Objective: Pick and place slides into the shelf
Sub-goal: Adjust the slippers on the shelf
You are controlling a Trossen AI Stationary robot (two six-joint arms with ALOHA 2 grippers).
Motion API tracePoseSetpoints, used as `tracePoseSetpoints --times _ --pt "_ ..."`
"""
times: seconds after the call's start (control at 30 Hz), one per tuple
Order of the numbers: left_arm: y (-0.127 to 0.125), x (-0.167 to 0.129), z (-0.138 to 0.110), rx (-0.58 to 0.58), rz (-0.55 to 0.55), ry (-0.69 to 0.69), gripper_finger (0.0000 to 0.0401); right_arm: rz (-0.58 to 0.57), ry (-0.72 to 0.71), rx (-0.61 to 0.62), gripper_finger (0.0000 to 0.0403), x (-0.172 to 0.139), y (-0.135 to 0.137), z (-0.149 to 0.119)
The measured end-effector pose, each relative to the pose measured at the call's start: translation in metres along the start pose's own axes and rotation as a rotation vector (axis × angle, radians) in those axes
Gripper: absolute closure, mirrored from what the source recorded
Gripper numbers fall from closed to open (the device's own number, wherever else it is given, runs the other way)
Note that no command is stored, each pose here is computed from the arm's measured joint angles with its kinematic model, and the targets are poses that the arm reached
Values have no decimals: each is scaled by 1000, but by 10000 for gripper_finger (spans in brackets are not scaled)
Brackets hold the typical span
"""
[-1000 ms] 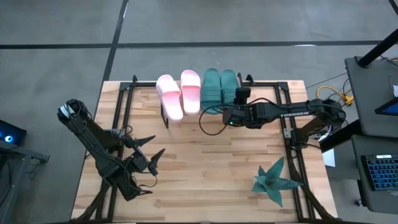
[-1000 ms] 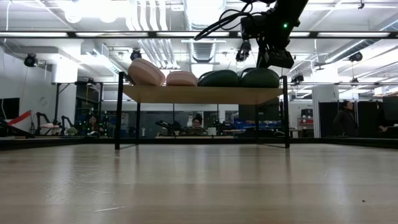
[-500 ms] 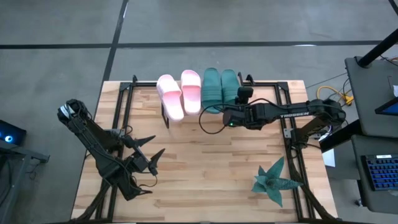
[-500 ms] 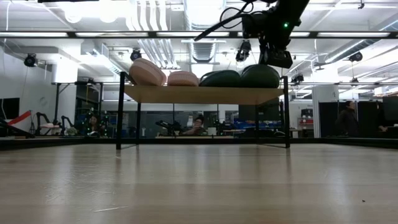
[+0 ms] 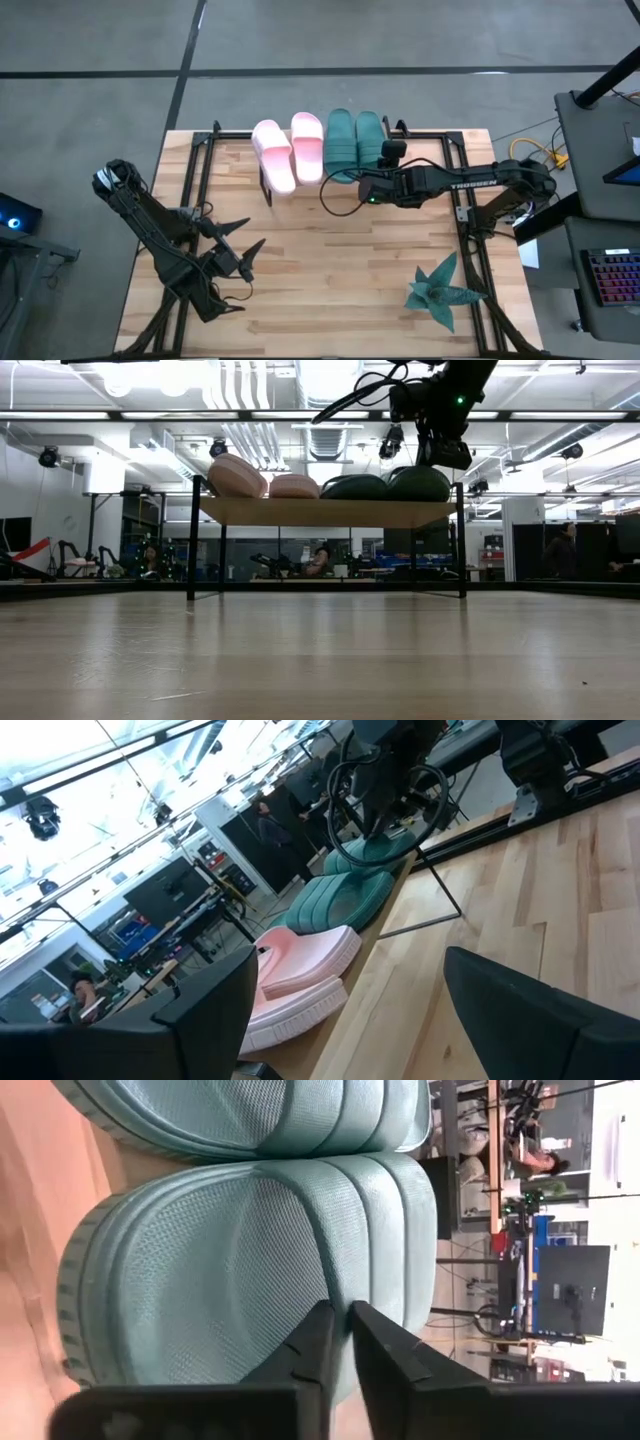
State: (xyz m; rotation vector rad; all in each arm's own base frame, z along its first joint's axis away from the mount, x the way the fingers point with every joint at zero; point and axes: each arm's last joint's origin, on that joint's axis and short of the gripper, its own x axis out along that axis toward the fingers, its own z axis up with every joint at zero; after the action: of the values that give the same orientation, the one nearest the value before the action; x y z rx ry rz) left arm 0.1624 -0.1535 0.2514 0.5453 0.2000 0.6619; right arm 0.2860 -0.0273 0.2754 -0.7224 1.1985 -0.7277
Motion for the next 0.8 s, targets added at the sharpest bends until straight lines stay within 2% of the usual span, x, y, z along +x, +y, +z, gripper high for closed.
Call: tracePoseSetpoints --times 0.43,0.6,0.8 --pt "0 0 -1 1 -13 14 98 72 -10 -4 201 -2 4 -1" --pt "0 0 -1 2 -13 15 98 81 -42 -23 173 -15 6 3" --pt "0 0 -1 2 -13 15 98 99 -132 1 173 -32 3 14"
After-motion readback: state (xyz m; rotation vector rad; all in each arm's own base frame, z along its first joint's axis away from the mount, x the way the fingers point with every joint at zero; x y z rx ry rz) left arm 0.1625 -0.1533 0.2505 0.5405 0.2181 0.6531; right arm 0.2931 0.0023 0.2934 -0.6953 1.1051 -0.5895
